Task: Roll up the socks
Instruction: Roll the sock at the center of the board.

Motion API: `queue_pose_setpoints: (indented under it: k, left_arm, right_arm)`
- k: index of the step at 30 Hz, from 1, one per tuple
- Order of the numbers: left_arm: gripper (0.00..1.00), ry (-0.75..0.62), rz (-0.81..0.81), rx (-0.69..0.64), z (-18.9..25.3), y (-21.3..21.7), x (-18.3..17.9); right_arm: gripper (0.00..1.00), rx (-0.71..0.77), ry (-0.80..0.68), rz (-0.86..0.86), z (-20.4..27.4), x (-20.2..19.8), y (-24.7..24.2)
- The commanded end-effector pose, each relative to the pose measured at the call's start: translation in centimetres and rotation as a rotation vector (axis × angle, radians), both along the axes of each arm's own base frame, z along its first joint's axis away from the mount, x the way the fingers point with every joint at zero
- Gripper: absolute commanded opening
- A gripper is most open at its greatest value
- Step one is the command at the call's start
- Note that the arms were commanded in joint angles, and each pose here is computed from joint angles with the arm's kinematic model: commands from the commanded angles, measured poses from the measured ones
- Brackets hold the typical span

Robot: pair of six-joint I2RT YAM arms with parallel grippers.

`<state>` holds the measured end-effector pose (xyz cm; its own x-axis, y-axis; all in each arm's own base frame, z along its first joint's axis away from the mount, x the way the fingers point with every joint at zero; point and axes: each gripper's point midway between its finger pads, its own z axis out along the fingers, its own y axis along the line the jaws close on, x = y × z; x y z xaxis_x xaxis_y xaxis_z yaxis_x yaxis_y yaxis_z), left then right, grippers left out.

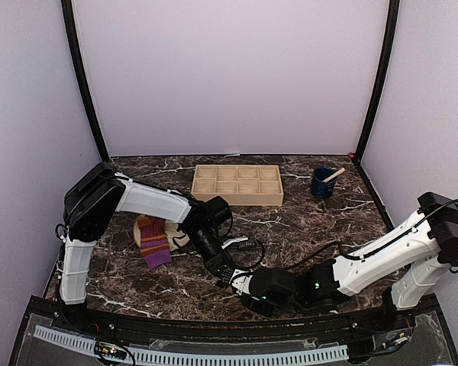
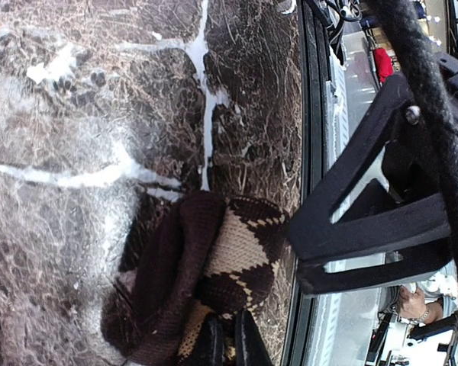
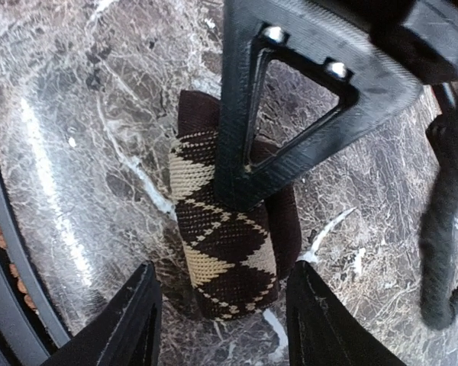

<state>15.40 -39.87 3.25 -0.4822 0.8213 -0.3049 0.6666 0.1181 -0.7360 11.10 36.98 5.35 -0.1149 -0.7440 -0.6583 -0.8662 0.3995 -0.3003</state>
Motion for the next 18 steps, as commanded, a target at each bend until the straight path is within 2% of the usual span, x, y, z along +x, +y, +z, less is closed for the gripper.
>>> queue_pose_setpoints:
  k: [1,11,18]
  left_arm:
    - [0.0,-0.003,-0.022,0.165,-4.3,2.4,-0.9]
    - [0.0,0.014,-0.023,0.162,-4.3,2.4,-1.0]
    - [0.0,0.022,-0.023,0.155,-4.2,2.3,-1.0]
  right_arm:
    - [0.52,-0.05,-0.065,0.032,-0.1,0.3,0.6]
    - [0.52,-0.132,-0.092,0.04,-1.7,1.2,0.2]
    - [0.49,-0.171,-0.075,0.065,-2.5,1.6,-0.2]
